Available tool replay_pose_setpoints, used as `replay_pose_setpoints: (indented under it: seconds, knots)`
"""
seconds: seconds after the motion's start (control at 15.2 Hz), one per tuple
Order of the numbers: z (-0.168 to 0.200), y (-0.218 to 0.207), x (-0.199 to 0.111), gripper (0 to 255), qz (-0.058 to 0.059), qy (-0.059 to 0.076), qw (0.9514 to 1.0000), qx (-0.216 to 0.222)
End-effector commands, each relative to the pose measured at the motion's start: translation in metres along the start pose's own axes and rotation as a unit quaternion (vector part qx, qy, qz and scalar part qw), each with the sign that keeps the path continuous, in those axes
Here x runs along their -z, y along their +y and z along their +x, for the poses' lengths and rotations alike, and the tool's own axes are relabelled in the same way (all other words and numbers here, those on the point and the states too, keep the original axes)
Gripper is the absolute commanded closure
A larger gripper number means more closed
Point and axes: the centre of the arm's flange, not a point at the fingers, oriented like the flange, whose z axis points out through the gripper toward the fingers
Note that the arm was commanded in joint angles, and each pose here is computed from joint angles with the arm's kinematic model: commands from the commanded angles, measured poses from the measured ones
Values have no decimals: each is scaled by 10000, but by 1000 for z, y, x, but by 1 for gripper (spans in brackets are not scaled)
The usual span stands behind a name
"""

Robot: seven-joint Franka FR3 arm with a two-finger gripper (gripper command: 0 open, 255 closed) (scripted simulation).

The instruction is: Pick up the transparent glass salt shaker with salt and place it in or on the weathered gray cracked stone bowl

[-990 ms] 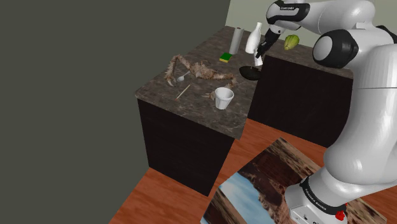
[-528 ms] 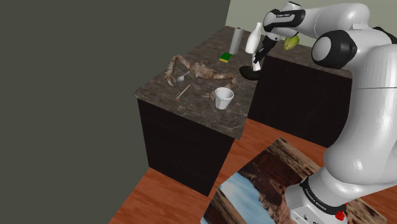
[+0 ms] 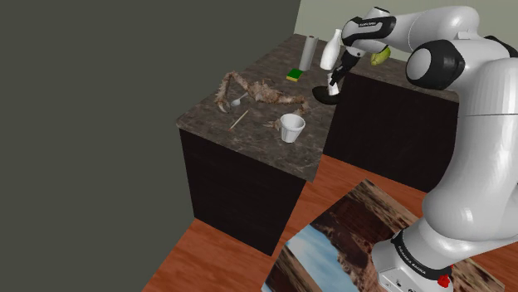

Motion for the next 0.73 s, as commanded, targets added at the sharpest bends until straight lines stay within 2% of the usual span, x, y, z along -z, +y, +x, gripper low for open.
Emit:
replay_pose_setpoints:
  seconds: [0.0,0.07,0.4,0.66]
  knots:
    - [0,0,0,255,-1,1,10000,0]
    - [0,0,0,0,-1,1,10000,0]
    - [0,0,0,0,-1,1,10000,0]
    - [0,0,50,0,-1,1,10000,0]
